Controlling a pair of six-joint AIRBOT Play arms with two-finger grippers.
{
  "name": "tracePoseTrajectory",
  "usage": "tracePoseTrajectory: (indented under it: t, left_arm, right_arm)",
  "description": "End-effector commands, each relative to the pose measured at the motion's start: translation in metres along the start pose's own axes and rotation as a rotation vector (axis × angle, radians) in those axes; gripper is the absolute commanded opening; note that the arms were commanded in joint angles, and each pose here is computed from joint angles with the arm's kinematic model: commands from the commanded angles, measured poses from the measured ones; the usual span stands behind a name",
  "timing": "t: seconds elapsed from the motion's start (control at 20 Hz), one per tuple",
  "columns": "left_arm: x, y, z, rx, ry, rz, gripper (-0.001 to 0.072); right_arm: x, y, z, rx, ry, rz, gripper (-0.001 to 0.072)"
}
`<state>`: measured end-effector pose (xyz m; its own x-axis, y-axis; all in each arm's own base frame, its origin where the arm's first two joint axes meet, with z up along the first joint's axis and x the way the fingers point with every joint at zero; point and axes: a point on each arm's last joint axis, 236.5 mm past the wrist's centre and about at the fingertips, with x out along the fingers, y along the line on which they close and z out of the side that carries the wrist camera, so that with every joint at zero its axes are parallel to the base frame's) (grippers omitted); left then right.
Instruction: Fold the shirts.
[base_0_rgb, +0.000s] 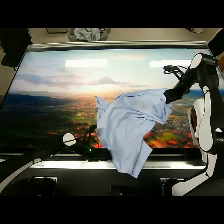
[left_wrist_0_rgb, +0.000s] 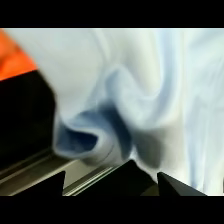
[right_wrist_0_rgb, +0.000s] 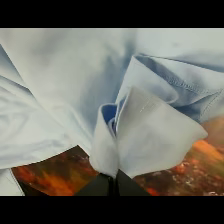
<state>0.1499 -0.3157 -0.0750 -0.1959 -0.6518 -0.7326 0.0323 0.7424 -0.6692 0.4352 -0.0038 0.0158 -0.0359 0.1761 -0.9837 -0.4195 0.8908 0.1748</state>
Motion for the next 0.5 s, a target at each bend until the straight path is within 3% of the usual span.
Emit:
tracePoseTrajectory:
  t: [0.0,0.1,0.15,0.2,0.3,0.45]
  left_arm:
    - [0.017,-0.007,0.022,-0.031,-0.124,-0.007,0.0637]
    - [0.021,-0.007,0.026,-0.036,-0.149,0.0,0.0512]
    - [0.024,-0.005,0.026,-0.042,-0.149,0.007,0.0493]
    - [0.027,-0.002,0.024,-0.06,-0.14,0.014,0.0396]
    - [0.033,0.004,0.022,-0.061,-0.123,0.028,0.0046]
    - [0.013,-0.012,0.035,0.055,-0.179,-0.005,0.0033]
  right_arm:
    - [0.0,0.004,-0.006,0.0,0.027,0.016,0.0047]
    - [-0.002,0.005,-0.008,0.0,0.029,0.018,0.0047]
    - [-0.004,0.005,-0.008,-0.001,0.025,0.015,0.0047]
    - [-0.007,0.006,-0.008,-0.002,0.019,0.011,0.0047]
    - [-0.015,0.007,-0.008,-0.006,0.003,0.0,0.0047]
    - [-0.037,0.009,-0.011,-0.012,-0.033,-0.039,0.0047]
